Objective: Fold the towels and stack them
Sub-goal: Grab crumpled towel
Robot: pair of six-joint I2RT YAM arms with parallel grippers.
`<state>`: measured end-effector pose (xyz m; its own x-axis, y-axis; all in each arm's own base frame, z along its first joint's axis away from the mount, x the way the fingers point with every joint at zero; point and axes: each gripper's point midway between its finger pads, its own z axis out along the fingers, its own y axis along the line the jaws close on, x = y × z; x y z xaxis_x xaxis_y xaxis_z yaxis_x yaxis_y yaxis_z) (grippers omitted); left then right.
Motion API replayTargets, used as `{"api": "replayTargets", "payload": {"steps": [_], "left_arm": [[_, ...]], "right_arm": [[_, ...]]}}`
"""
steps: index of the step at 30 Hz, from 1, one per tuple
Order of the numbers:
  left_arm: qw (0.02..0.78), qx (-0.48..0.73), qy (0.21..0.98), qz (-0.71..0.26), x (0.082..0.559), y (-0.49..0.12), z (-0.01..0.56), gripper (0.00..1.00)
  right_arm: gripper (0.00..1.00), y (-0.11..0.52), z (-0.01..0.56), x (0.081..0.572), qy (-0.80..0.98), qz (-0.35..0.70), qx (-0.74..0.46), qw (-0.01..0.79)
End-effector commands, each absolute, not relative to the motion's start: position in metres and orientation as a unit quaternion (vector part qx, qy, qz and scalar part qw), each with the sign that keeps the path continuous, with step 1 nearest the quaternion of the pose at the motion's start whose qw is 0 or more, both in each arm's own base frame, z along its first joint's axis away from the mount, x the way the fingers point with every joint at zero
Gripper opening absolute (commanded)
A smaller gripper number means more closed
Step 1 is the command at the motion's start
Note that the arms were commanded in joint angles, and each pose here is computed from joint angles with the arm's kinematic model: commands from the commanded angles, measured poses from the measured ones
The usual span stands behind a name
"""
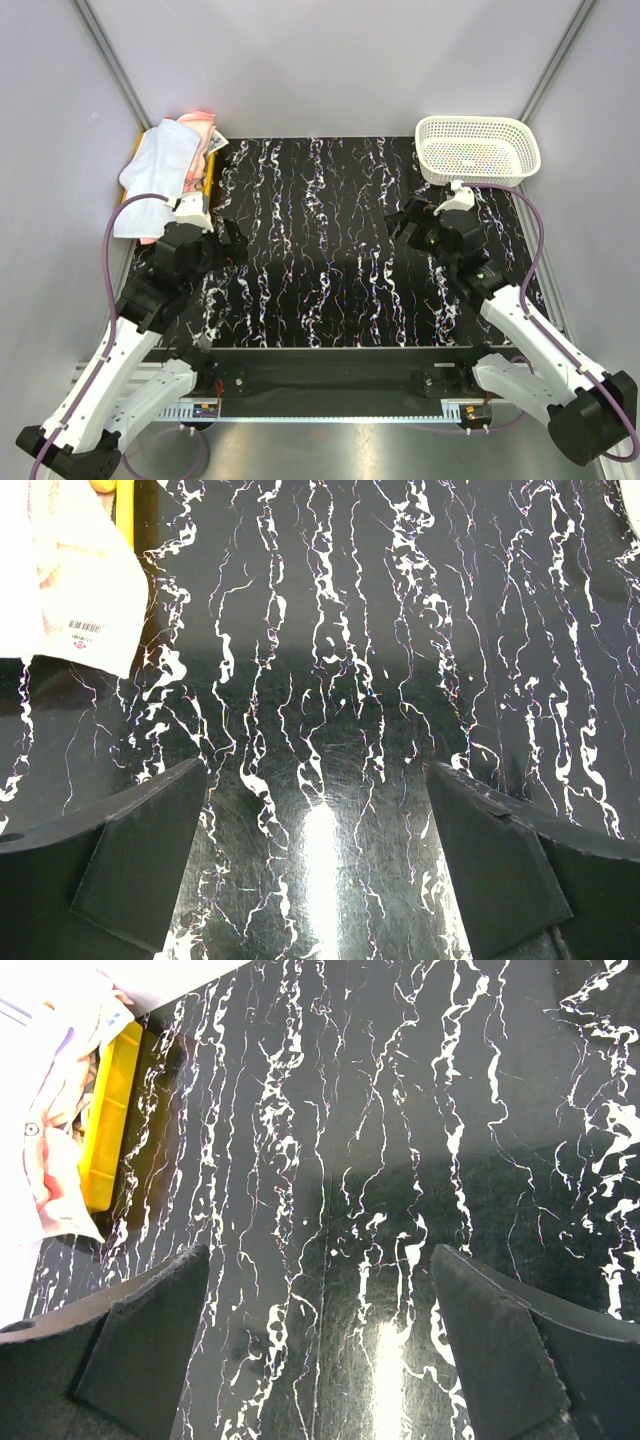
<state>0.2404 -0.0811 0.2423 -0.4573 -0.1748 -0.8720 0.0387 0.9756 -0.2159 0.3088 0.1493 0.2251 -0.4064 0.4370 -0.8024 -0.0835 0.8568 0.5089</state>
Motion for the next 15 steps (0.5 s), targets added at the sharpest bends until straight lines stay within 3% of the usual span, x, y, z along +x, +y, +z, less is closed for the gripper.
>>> {"api": "replayTargets", "payload": {"steps": [1, 9, 11, 15], "left_arm": [[0.54, -0.043, 0.835, -0.096, 0.247, -0.079, 0.252, 0.99], [0.545, -0.121, 0.828, -0.05, 0.275, -0.061, 0.26, 0.99], [0.553, -0.206, 0.807, 0.017, 0.292, -0.026, 0.285, 0.99], [0.517, -0.32, 0.789, 0.086, 0.344, 0.025, 0.272, 0.97]], "right_arm": [[1.0, 0.153, 0.243, 0.314, 0.784, 0.256, 0.1, 0.557], [1.0, 0.163, 0.232, 0.313, 0.801, 0.262, 0.074, 0.533], [1.0, 0.164, 0.23, 0.315, 0.802, 0.262, 0.075, 0.532], [1.0, 0.17, 0.231, 0.314, 0.804, 0.276, 0.069, 0.523]]}}
